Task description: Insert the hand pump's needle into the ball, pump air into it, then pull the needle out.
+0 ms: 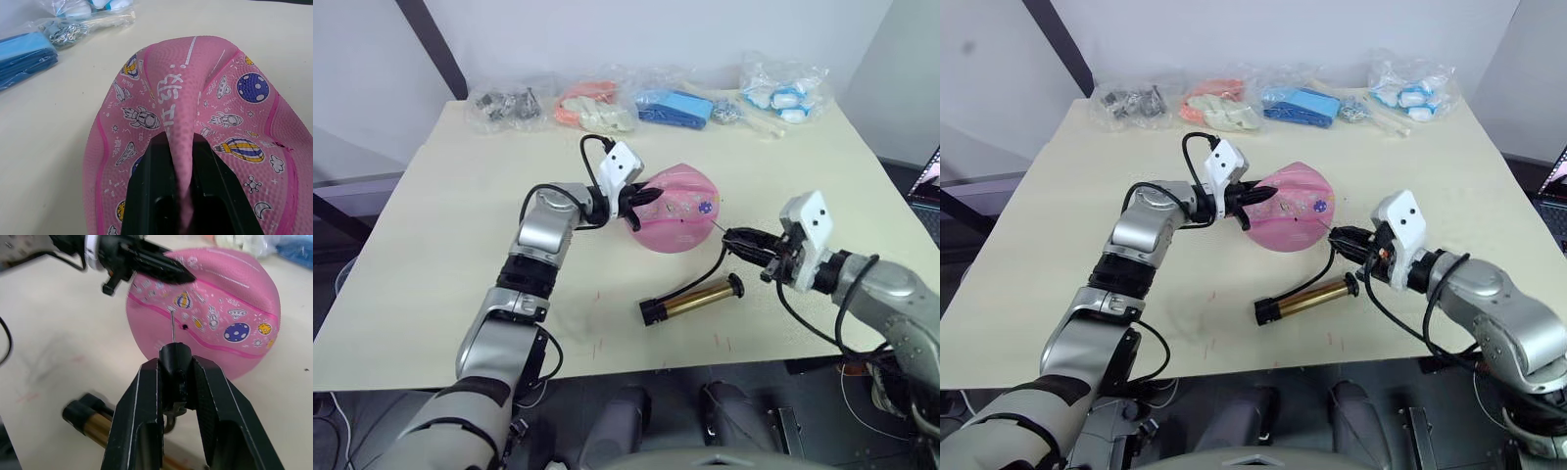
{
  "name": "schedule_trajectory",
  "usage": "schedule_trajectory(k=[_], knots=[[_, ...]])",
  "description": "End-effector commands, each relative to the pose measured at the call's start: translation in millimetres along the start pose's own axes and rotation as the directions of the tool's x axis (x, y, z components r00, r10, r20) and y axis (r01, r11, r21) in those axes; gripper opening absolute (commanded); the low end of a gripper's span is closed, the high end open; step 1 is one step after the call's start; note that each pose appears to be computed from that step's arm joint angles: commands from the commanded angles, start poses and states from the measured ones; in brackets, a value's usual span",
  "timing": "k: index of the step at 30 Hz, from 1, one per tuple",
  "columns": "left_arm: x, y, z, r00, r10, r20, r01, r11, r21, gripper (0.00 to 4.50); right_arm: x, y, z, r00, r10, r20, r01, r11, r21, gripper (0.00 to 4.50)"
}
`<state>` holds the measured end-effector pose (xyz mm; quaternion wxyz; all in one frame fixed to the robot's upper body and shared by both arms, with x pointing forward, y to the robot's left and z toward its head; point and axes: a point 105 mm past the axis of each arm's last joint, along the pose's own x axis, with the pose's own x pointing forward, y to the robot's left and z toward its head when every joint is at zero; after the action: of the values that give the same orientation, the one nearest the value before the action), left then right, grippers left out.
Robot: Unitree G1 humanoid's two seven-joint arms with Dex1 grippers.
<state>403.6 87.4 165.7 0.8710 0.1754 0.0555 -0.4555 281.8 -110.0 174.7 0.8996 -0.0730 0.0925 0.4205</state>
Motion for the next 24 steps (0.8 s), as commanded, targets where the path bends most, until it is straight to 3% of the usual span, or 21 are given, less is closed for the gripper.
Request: schedule_trajectory(k=[1,10,14,24], knots=[[1,-3,7,1.000,-0.004,0.018,0.003,0.999,0.046,0.12,9,0,-1,0.990,0.048,-0.131,-0.035,0.994,0.099,0.35],[2,-6,6,1.000,-0.009,0.020,0.008,0.999,0.045,0.12,32,-9,3,0.974,0.040,-0.223,0.013,0.973,0.232,0.35],[3,-7,7,1.000,-0.011,0.022,0.010,0.999,0.042,0.12,43,-2,14,0.984,0.095,-0.153,-0.023,0.909,0.416,0.35],[4,-8,8,1.000,-0.011,0.027,0.010,0.999,0.041,0.12,49,-9,4,0.988,0.075,-0.136,0.014,0.828,0.560,0.35]])
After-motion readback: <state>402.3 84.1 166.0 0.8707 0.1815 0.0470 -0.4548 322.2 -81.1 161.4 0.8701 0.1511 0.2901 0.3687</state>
